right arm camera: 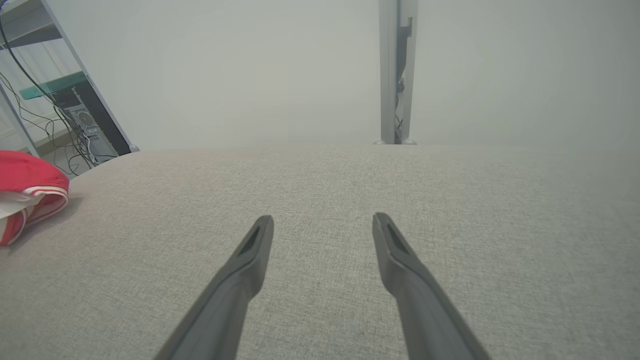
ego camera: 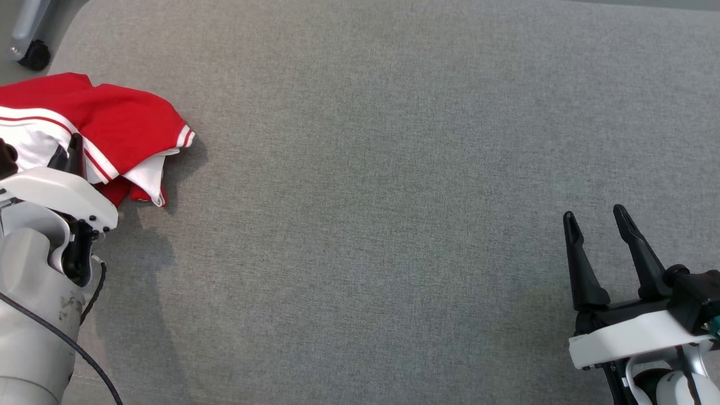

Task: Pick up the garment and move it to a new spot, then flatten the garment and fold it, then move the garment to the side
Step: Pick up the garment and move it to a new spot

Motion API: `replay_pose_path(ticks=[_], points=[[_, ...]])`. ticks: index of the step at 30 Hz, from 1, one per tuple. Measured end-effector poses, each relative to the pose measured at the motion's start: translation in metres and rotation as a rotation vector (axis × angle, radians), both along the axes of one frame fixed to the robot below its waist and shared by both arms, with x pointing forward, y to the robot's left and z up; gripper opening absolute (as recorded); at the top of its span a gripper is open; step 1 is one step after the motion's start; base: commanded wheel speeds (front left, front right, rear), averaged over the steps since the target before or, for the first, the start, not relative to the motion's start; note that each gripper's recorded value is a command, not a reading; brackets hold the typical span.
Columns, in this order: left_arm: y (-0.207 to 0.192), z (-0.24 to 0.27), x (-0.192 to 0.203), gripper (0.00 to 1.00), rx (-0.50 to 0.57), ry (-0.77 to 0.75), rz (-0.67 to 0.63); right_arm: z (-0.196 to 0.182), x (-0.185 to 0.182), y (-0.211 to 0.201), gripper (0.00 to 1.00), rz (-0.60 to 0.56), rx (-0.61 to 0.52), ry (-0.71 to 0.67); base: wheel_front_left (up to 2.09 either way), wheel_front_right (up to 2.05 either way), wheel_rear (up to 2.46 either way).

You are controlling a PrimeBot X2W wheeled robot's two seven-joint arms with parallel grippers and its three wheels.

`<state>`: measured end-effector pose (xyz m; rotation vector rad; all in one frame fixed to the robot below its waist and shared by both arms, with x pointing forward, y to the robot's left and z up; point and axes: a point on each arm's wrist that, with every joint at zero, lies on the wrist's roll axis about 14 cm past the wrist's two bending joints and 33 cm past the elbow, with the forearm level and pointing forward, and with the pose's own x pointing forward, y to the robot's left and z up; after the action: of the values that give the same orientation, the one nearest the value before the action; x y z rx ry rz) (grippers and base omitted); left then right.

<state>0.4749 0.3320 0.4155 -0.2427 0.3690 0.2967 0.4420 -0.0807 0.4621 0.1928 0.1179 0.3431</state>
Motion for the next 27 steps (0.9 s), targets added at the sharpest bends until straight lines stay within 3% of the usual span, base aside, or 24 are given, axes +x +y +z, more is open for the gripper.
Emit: replay_pose_path(ticks=[10, 16, 27], points=[[-0.037, 0.037, -0.011, 0.0, 0.088, -0.154, -0.104, 0.021, -0.017, 0.001, 1.0, -0.005, 0.029, -0.046, 0.0, 0.0, 0.0], [-0.116, 0.049, -0.022, 0.0, 0.082, -0.237, -0.284, 0.029, -0.028, -0.015, 1.0, -0.053, 0.034, -0.064, 0.0, 0.0, 0.0], [-0.27, 0.056, -0.057, 0.0, -0.035, -0.188, -0.69, 0.032, -0.039, -0.051, 1.0, -0.167, 0.062, -0.082, 0.0, 0.0, 0.0]])
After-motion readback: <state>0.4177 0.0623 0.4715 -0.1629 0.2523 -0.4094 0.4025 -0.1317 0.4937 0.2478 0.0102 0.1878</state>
